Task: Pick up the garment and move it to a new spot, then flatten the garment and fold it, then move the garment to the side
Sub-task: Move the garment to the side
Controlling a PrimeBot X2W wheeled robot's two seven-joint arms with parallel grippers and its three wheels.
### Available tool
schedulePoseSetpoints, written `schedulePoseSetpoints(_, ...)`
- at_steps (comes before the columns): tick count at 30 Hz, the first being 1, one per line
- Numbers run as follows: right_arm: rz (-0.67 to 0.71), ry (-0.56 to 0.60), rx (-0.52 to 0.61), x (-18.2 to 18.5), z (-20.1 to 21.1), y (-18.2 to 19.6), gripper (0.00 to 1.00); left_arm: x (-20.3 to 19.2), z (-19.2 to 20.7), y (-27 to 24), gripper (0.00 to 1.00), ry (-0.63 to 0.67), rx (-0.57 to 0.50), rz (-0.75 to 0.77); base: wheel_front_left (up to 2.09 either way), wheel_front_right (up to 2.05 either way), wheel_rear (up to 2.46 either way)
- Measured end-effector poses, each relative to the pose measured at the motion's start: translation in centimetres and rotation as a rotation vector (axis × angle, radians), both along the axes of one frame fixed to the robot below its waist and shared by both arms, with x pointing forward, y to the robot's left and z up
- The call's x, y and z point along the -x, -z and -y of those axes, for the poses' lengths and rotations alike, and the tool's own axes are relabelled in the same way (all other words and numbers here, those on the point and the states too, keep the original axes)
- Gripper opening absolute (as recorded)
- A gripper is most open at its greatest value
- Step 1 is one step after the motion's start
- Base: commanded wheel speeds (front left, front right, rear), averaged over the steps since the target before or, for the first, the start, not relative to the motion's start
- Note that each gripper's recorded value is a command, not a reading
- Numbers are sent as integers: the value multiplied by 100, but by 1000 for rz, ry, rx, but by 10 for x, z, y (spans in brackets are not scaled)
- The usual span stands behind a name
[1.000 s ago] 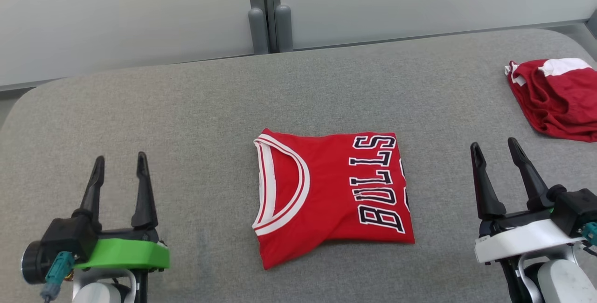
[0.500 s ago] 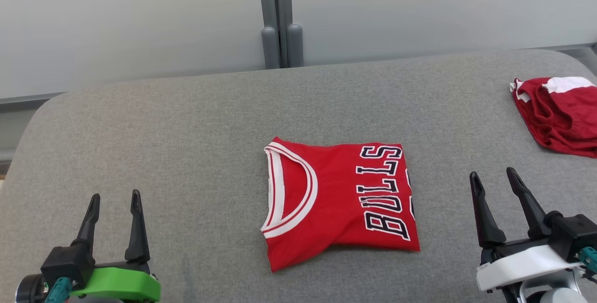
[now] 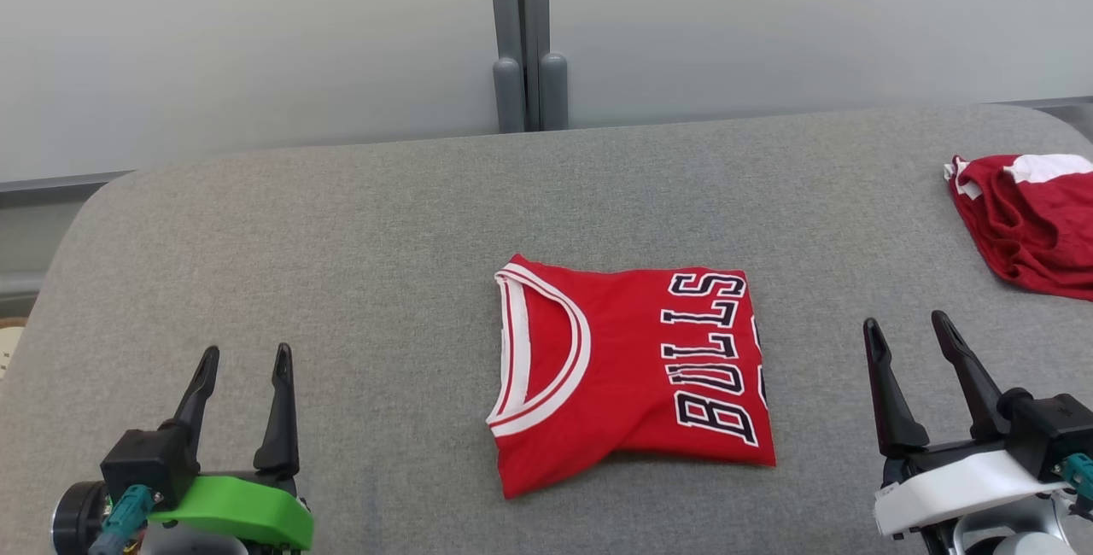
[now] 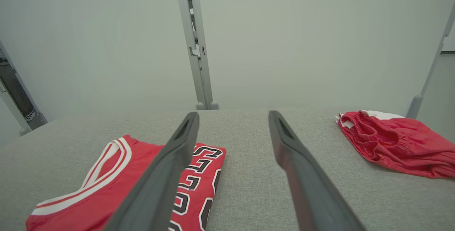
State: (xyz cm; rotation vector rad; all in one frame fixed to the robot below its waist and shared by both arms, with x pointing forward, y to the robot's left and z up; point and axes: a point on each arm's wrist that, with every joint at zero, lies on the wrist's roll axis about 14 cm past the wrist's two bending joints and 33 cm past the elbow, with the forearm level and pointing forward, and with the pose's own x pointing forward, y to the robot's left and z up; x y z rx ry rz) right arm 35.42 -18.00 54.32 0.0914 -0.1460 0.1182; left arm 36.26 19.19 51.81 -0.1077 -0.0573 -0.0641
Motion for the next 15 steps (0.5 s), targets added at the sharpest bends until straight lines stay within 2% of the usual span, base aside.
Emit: schedulePoseSetpoints(15,-17,7,7,-1,0,3,100,-4,7,-8,100,19,-6,-15,0,0,0)
